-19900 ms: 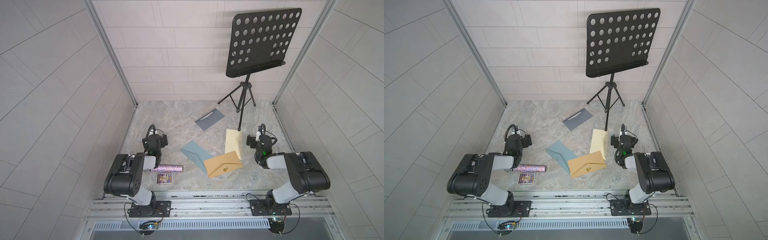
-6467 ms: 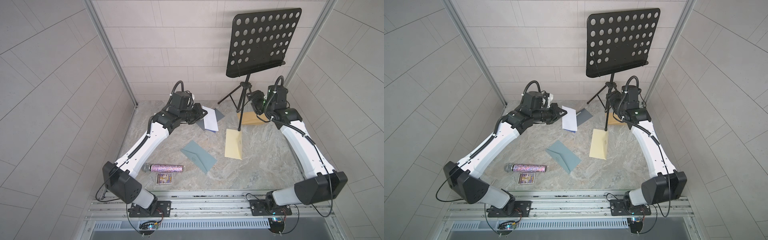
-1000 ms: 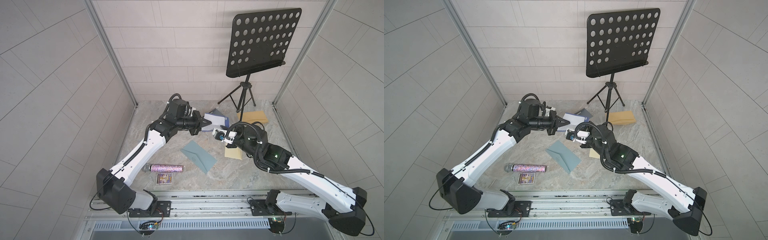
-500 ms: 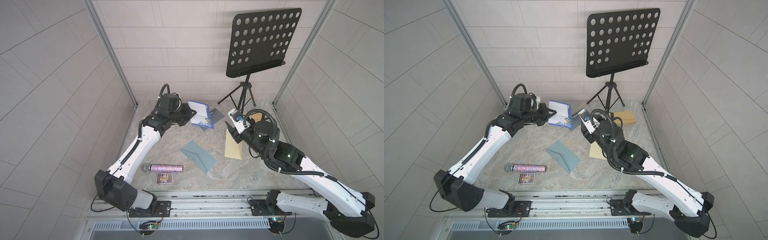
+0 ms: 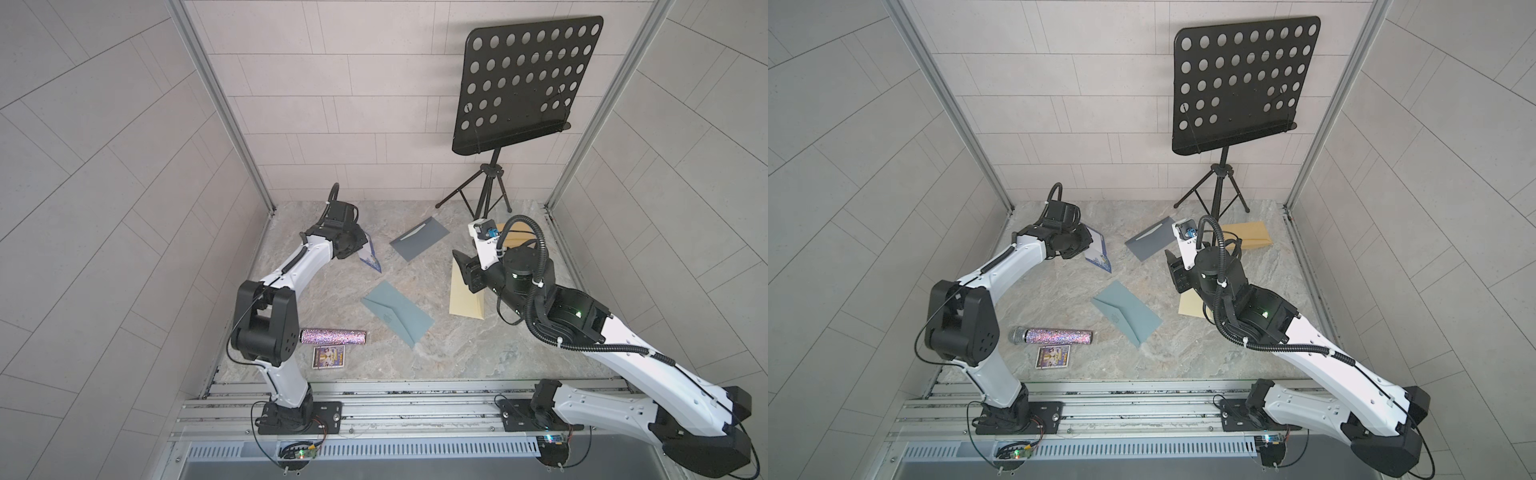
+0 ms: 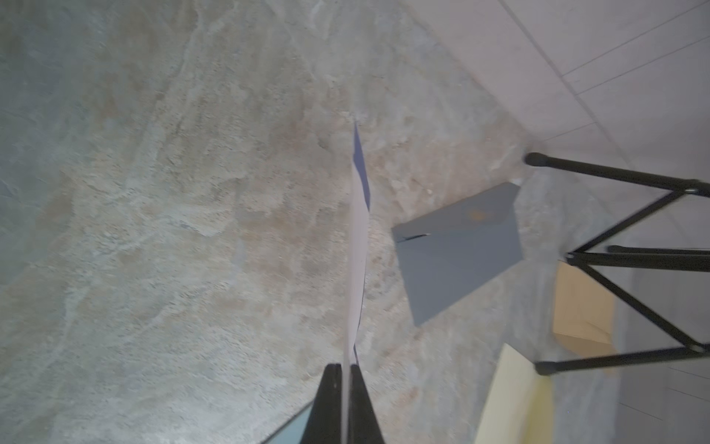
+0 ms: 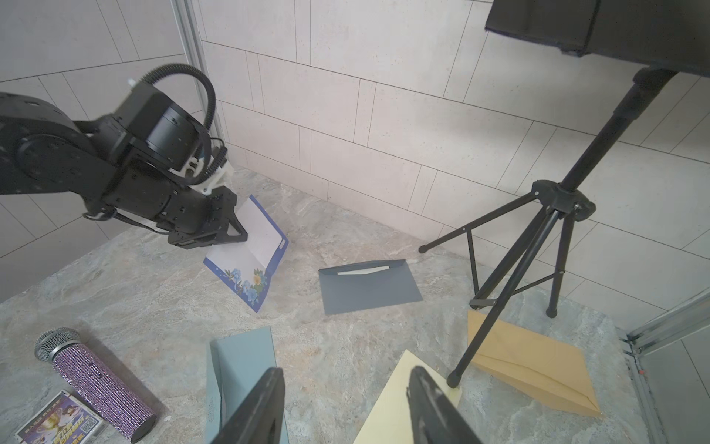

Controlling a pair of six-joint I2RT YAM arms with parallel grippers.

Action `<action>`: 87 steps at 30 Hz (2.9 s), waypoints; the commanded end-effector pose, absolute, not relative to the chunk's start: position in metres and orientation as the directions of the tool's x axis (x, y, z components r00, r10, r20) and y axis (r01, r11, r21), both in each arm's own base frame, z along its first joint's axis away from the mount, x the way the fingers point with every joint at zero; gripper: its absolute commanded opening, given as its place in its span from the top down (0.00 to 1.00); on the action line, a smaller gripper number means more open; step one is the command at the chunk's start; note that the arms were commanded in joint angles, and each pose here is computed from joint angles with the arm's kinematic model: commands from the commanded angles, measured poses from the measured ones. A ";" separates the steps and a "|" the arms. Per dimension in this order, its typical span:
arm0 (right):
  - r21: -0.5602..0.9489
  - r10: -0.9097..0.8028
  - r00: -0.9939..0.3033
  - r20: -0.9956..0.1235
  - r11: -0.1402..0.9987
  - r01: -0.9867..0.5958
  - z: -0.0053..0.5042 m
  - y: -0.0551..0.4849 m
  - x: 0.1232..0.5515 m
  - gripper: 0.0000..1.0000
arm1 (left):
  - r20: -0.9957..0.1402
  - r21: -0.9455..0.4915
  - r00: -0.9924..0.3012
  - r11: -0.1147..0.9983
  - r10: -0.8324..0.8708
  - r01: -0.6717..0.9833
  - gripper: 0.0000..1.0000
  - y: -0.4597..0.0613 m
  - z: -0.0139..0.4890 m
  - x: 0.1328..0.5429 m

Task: Take the letter paper out of the envelope
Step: Place the letter paper at the center of the board.

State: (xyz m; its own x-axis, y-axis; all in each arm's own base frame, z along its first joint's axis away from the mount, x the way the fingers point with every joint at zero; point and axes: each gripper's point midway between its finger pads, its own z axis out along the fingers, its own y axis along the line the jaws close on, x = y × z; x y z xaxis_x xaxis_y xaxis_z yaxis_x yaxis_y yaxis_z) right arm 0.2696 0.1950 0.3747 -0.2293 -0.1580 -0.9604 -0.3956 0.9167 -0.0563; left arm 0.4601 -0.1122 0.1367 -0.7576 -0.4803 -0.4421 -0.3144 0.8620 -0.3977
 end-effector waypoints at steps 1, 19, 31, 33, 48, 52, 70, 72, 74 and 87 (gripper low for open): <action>-0.029 -0.128 -0.240 -0.962 0.926 -0.376 0.382 0.187 0.265 0.45 | -0.493 -0.260 -0.775 0.918 -0.394 -0.301 1.00 -0.090 0.120 0.474; -0.073 -0.165 -0.261 -0.951 0.941 -0.330 0.375 0.183 0.276 0.46 | -0.381 0.137 -0.902 0.953 -0.202 -0.272 1.00 -0.041 0.045 0.468; -0.064 -0.161 -0.280 -0.946 0.943 -0.327 0.374 0.182 0.284 0.46 | -0.376 0.149 -0.891 0.932 -0.255 -0.330 1.00 -0.013 0.055 0.473; -0.059 -0.159 -0.284 -0.946 0.942 -0.330 0.373 0.184 0.285 0.46 | -0.379 0.167 -0.885 0.920 -0.271 -0.354 1.00 0.001 0.062 0.470; 0.014 -0.115 -0.306 -0.945 0.921 -0.390 0.364 0.212 0.297 0.46 | -0.303 0.263 -0.806 0.768 -0.508 -0.584 1.00 0.085 0.054 0.350; 0.041 -0.099 -0.318 -0.943 0.914 -0.404 0.363 0.217 0.296 0.46 | -0.291 0.204 -0.745 0.721 -0.601 -0.662 1.00 0.099 0.048 0.324; 0.073 -0.084 -0.350 -0.933 0.908 -0.414 0.361 0.214 0.288 0.47 | -0.275 0.093 -0.726 0.734 -0.631 -0.673 0.85 0.099 0.044 0.333; 0.072 -0.086 -0.352 -0.932 0.908 -0.413 0.360 0.214 0.288 0.46 | -0.279 0.121 -0.728 0.729 -0.627 -0.674 0.84 0.104 0.045 0.332; 0.070 -0.088 -0.354 -0.931 0.909 -0.410 0.359 0.214 0.288 0.46 | -0.283 0.165 -0.732 0.720 -0.620 -0.674 0.80 0.111 0.046 0.326; 0.083 -0.085 -0.367 -0.926 0.904 -0.420 0.353 0.221 0.291 0.44 | -0.287 0.245 -0.741 0.701 -0.607 -0.669 0.46 0.122 0.052 0.312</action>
